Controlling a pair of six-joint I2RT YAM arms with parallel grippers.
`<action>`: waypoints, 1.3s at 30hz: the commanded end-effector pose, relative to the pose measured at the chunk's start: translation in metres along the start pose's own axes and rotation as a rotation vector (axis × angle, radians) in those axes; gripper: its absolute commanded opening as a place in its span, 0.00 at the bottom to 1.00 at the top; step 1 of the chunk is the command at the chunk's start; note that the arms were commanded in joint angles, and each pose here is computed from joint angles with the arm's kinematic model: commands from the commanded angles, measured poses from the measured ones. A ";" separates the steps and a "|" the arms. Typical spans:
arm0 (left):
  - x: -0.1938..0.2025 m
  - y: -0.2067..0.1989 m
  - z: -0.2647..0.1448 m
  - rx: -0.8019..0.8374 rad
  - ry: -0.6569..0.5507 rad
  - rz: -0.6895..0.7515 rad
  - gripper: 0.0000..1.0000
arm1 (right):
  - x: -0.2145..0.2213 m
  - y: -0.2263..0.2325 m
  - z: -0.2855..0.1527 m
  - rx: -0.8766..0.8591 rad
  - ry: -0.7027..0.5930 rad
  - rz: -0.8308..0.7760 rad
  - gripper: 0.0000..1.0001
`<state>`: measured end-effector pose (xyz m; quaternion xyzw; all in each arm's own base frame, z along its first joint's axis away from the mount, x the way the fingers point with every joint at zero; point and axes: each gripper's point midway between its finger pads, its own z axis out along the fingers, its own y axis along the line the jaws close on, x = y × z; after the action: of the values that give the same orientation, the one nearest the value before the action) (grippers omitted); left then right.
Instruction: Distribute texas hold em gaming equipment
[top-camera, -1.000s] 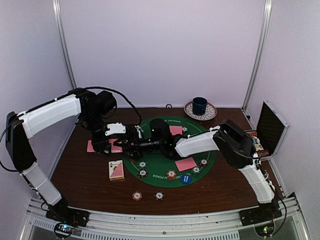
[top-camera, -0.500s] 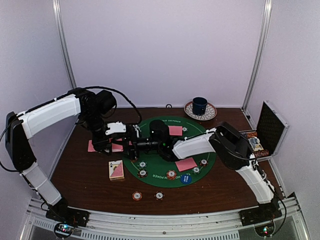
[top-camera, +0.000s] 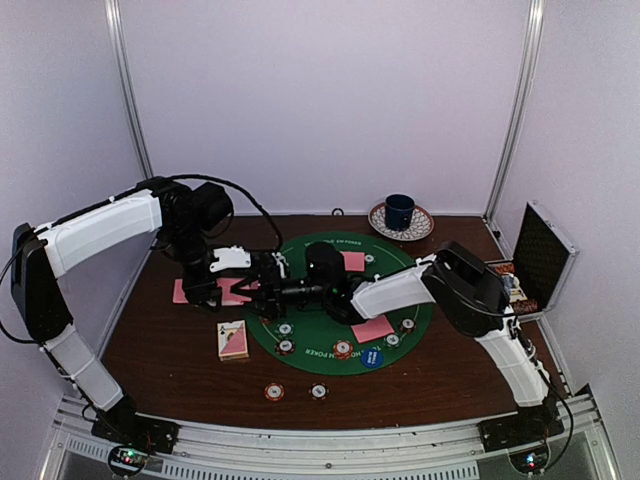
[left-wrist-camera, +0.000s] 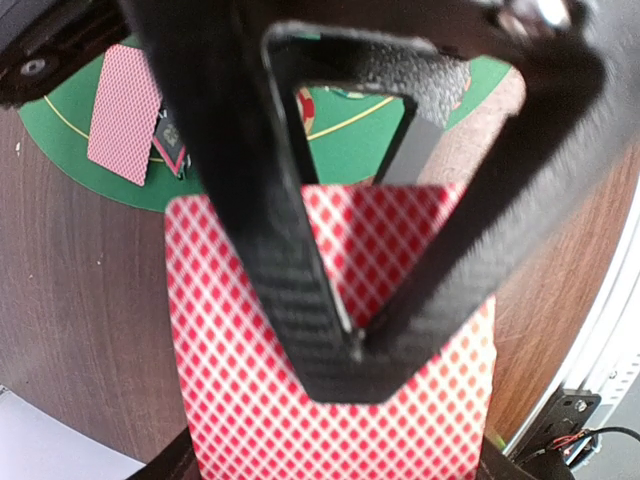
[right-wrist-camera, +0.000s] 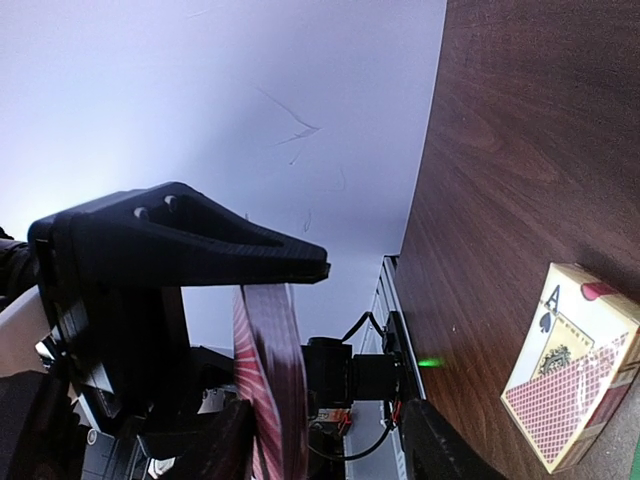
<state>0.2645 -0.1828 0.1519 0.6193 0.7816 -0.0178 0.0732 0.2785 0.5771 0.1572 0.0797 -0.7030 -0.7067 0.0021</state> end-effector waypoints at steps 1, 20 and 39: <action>-0.004 0.002 -0.010 -0.026 -0.035 0.014 0.00 | -0.003 0.015 -0.010 -0.012 -0.005 -0.031 0.52; 0.006 0.002 -0.002 -0.033 0.013 0.020 0.00 | -0.007 0.049 -0.024 -0.105 -0.021 -0.036 0.25; 0.010 0.007 0.001 -0.049 0.044 0.027 0.00 | -0.002 0.048 -0.019 -0.142 0.019 0.000 0.06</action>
<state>0.2659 -0.1734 0.1463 0.6244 0.7786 0.0071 0.0622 0.2801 0.5572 0.1839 0.0651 -0.6728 -0.7366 0.0216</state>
